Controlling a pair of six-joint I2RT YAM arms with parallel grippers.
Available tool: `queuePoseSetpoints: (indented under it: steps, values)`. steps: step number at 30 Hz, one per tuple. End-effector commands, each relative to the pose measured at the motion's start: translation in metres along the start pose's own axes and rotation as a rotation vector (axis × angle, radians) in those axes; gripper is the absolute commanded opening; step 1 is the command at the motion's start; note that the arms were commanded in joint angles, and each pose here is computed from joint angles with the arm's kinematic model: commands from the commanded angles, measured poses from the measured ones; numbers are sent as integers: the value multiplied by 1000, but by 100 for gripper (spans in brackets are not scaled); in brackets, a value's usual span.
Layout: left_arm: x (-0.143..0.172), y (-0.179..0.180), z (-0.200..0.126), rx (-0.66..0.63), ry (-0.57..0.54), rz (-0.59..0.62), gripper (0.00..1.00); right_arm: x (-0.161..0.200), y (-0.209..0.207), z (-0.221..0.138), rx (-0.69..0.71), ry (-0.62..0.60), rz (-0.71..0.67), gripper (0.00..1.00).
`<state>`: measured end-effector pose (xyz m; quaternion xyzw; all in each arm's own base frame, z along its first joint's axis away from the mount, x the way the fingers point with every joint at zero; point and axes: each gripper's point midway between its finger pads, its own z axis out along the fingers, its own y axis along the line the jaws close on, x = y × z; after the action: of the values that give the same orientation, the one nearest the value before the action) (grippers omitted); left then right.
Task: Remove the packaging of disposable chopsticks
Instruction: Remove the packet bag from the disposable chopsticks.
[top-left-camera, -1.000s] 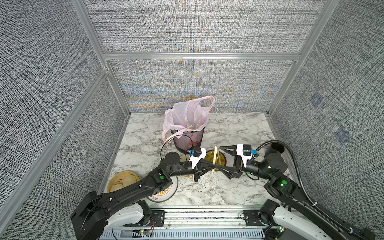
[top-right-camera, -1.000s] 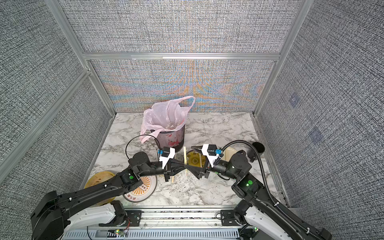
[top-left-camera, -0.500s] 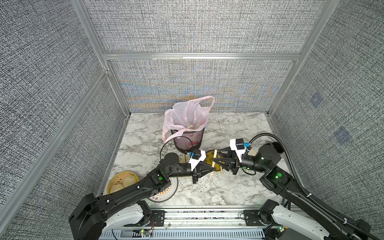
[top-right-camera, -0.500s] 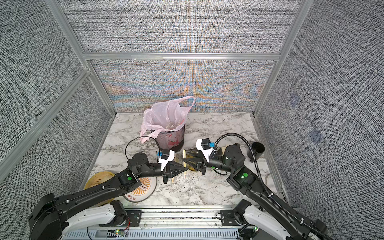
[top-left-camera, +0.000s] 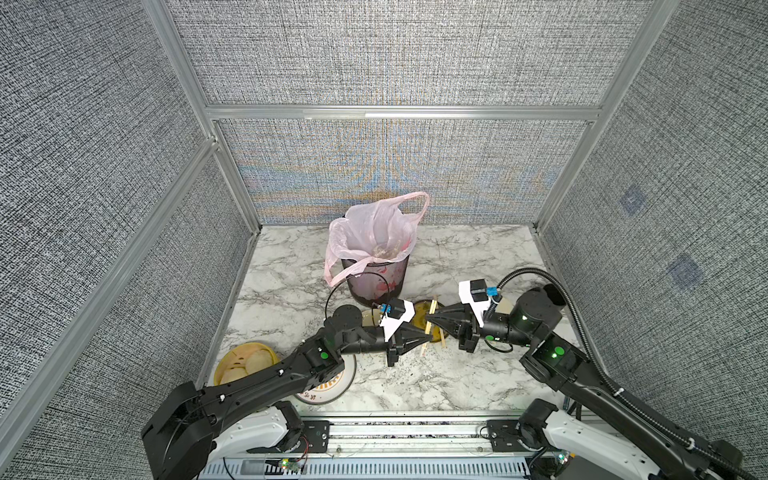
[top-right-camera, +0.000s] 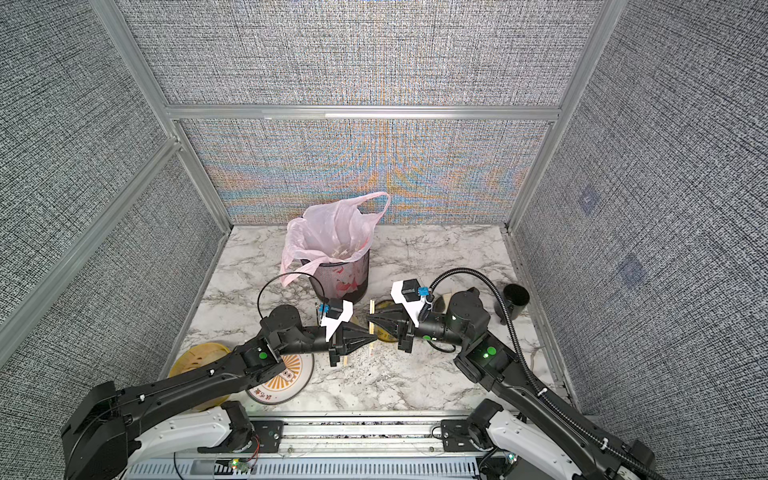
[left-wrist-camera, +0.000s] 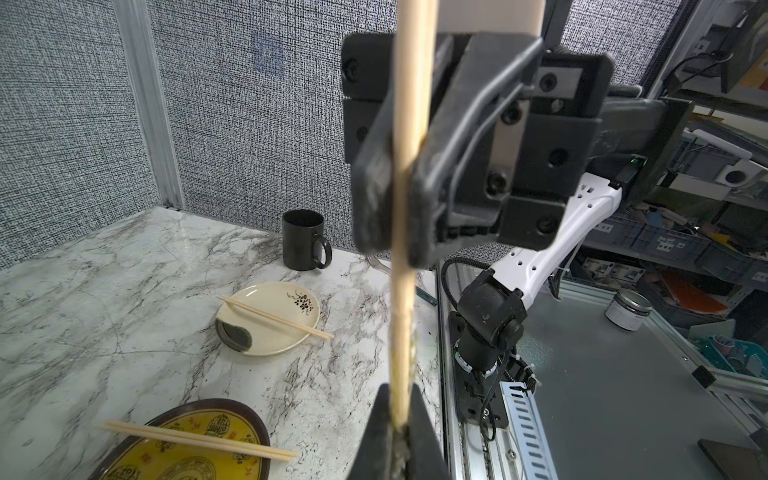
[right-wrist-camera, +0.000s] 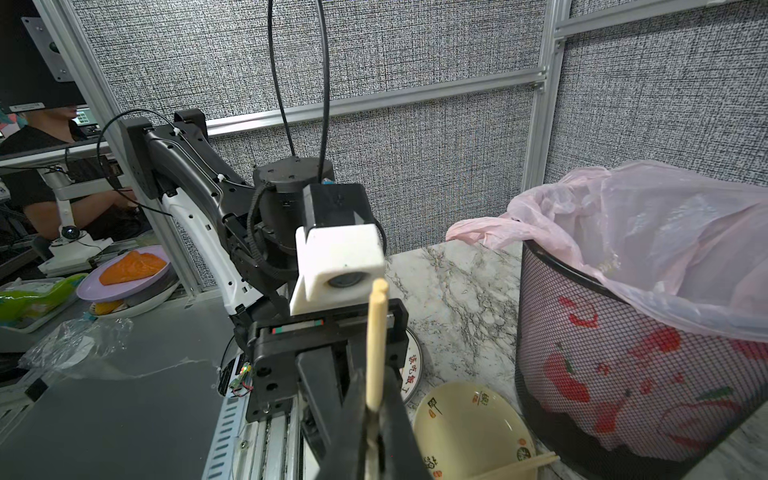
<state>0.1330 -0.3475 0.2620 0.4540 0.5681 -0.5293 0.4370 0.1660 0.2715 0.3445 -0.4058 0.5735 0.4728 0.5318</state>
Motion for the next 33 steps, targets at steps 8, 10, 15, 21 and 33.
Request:
queuePoseSetpoints:
  steps: [8, 10, 15, 21, 33]
  values:
    - [39, 0, 3, 25, 94, -93, 12, -19, -5, -7, 52, -67, -53, 0]
    - [40, 1, 3, 23, 95, -91, 12, -17, -6, -6, 52, -61, -47, 0]
    - [34, 2, 1, 7, 79, -79, 44, -10, -8, -4, 47, -45, -37, 0]
    - [16, 7, -2, -48, 38, -48, 55, -5, -8, -3, 44, -34, -32, 0]
    - [9, 10, 12, -19, 47, -41, 7, -5, -1, -4, 4, -54, -18, 0]
